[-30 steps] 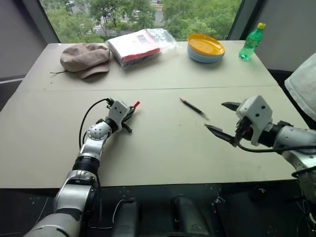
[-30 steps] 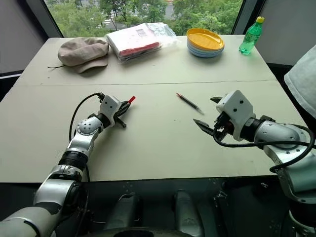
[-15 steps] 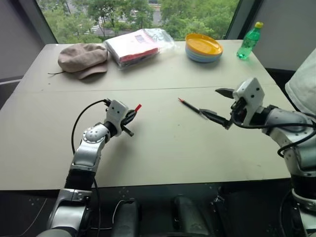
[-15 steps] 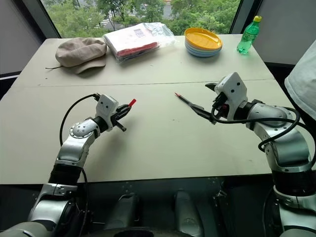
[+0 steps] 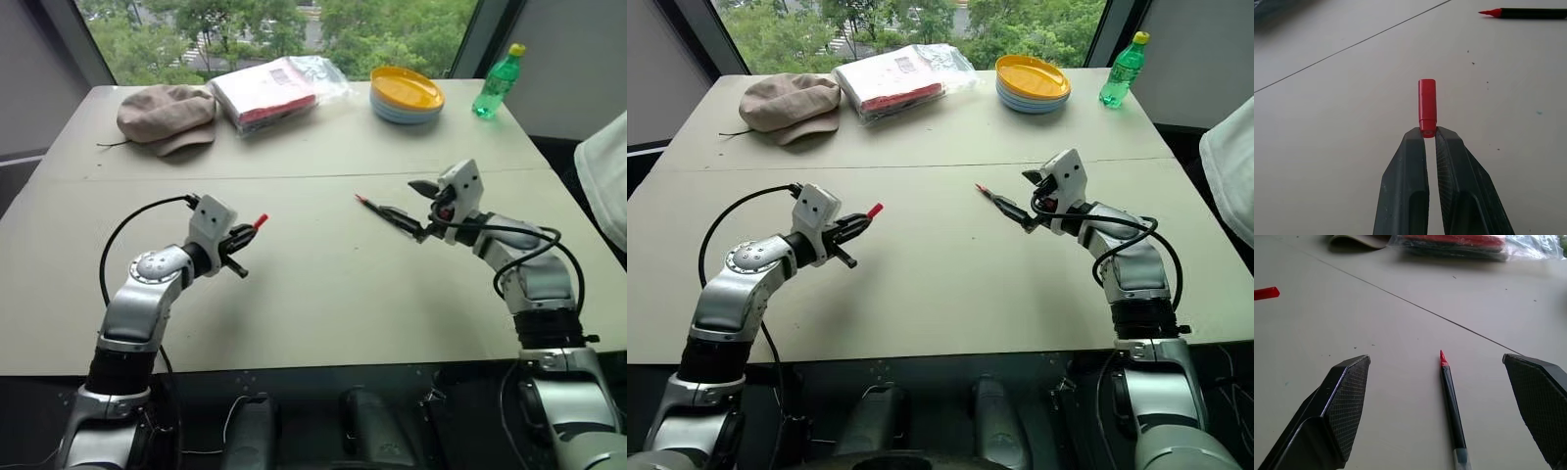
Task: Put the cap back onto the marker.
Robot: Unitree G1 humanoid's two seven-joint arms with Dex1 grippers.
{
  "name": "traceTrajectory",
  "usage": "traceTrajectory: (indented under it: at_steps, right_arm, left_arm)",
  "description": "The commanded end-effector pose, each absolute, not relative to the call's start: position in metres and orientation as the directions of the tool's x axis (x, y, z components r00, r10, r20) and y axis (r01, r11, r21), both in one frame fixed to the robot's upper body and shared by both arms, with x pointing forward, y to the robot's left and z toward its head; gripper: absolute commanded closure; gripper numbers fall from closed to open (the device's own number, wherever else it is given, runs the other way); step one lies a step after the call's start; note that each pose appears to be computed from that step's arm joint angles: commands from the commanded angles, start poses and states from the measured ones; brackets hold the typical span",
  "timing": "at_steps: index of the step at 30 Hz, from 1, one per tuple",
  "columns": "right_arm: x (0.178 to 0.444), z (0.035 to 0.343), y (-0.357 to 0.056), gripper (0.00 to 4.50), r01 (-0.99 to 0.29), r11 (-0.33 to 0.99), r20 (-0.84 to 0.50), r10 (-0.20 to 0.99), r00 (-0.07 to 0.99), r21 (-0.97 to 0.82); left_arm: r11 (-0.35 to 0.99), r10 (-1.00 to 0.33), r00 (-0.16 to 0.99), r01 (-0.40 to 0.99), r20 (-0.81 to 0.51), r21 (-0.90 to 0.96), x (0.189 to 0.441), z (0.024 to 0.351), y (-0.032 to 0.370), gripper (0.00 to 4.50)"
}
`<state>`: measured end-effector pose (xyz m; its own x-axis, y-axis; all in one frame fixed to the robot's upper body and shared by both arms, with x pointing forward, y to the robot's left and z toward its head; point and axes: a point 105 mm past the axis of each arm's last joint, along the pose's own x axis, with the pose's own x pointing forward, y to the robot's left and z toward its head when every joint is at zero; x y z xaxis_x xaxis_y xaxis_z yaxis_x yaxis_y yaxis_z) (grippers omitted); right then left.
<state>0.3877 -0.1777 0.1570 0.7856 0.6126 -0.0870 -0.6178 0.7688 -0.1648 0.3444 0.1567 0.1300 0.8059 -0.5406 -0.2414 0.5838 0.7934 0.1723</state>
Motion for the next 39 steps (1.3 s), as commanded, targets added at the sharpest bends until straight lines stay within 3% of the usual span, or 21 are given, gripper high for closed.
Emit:
traceTrajectory:
  at_steps: [1,16,30,33,39]
  right_arm:
    - [0.395,0.158,-0.173,0.00,-0.620,0.762,-0.063,0.620,0.782,-0.186]
    - [0.422,0.108,-0.165,0.00,-0.644,0.753,-0.195,0.617,0.762,-0.136]
    - [0.428,0.100,-0.176,0.00,-0.636,0.756,-0.267,0.587,0.764,-0.155]
    - [0.428,0.102,-0.179,0.85,-0.635,0.757,-0.266,0.586,0.765,-0.158]
    - [0.428,0.105,-0.183,3.89,-0.639,0.748,-0.278,0.585,0.762,-0.178]
  left_arm:
    - [0.792,-0.541,0.817,0.575,-0.200,0.207,0.341,0.147,0.159,4.43]
    - [0.789,-0.530,0.821,0.569,-0.211,0.232,0.334,0.153,0.165,4.43]
    - [0.784,-0.539,0.814,0.579,-0.219,0.222,0.327,0.151,0.162,4.43]
    - [0.788,-0.536,0.816,0.575,-0.214,0.220,0.328,0.151,0.162,4.48]
    - [0.787,-0.537,0.818,0.574,-0.207,0.226,0.330,0.151,0.160,4.48]
